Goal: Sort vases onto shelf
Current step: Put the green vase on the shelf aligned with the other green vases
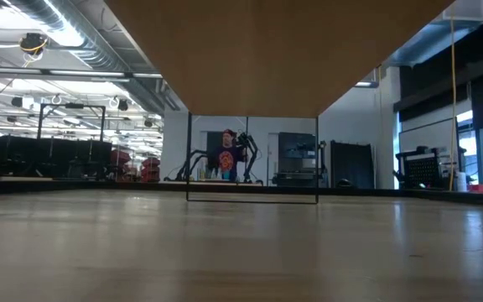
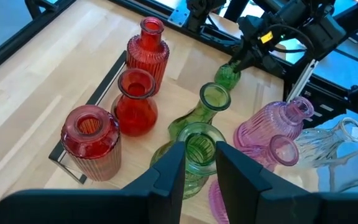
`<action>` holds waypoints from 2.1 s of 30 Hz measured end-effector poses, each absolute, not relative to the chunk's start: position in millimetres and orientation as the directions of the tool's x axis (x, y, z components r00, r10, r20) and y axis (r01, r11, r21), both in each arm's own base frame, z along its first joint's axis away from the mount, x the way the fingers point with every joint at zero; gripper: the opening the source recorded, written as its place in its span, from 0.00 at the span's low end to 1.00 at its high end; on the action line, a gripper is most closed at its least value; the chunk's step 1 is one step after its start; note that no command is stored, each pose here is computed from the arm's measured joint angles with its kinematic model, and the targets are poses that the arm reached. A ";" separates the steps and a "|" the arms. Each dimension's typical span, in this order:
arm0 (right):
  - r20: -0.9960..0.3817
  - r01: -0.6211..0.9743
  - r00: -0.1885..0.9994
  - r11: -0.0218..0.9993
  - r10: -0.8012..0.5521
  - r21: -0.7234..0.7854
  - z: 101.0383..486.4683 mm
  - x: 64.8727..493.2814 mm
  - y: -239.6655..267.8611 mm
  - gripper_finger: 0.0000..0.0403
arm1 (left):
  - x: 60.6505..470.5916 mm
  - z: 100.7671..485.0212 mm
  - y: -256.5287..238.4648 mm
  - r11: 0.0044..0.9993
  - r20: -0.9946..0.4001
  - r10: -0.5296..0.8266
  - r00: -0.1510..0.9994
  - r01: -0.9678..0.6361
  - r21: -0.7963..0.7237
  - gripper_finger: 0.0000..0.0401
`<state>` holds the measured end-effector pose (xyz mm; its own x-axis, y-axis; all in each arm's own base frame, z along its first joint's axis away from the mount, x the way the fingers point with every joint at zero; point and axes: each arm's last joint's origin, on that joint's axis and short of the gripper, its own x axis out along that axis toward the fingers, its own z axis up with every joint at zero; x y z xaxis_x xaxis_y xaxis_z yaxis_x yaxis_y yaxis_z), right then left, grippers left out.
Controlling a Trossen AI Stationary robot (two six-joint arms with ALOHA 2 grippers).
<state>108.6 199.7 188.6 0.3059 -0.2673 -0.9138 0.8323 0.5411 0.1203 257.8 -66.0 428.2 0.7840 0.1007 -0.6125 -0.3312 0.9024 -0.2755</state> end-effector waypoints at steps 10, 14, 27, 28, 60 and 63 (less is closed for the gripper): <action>-0.914 0.819 0.338 0.549 -0.225 0.167 211.9 110.7 182.8 0.16 | 257.7 428.2 -66.0 0.902 -0.613 0.101 0.784 -0.331 -0.275 0.21; -0.911 0.782 0.348 0.604 -0.220 0.152 235.8 118.6 172.6 0.15 | 257.7 428.2 -66.0 0.903 -0.613 0.101 0.784 -0.331 -0.275 0.21; -0.822 0.614 0.493 0.783 -0.286 0.096 332.7 170.8 137.7 0.15 | 253.3 432.9 -67.6 0.903 -0.590 0.094 0.802 -0.317 -0.288 0.21; -0.817 0.608 0.497 0.789 -0.293 0.087 337.6 175.7 133.9 0.15 | 251.2 434.6 -67.1 0.903 -0.583 0.097 0.807 -0.318 -0.290 0.21; -0.827 0.378 0.535 0.924 -0.171 0.054 339.7 297.3 119.0 0.15 | 229.9 456.8 -62.0 0.901 -0.467 0.112 0.877 -0.288 -0.325 0.21; -0.833 0.368 0.533 0.927 -0.148 0.071 339.6 301.5 112.7 0.15 | 228.8 457.5 -61.8 0.902 -0.464 0.110 0.879 -0.284 -0.324 0.21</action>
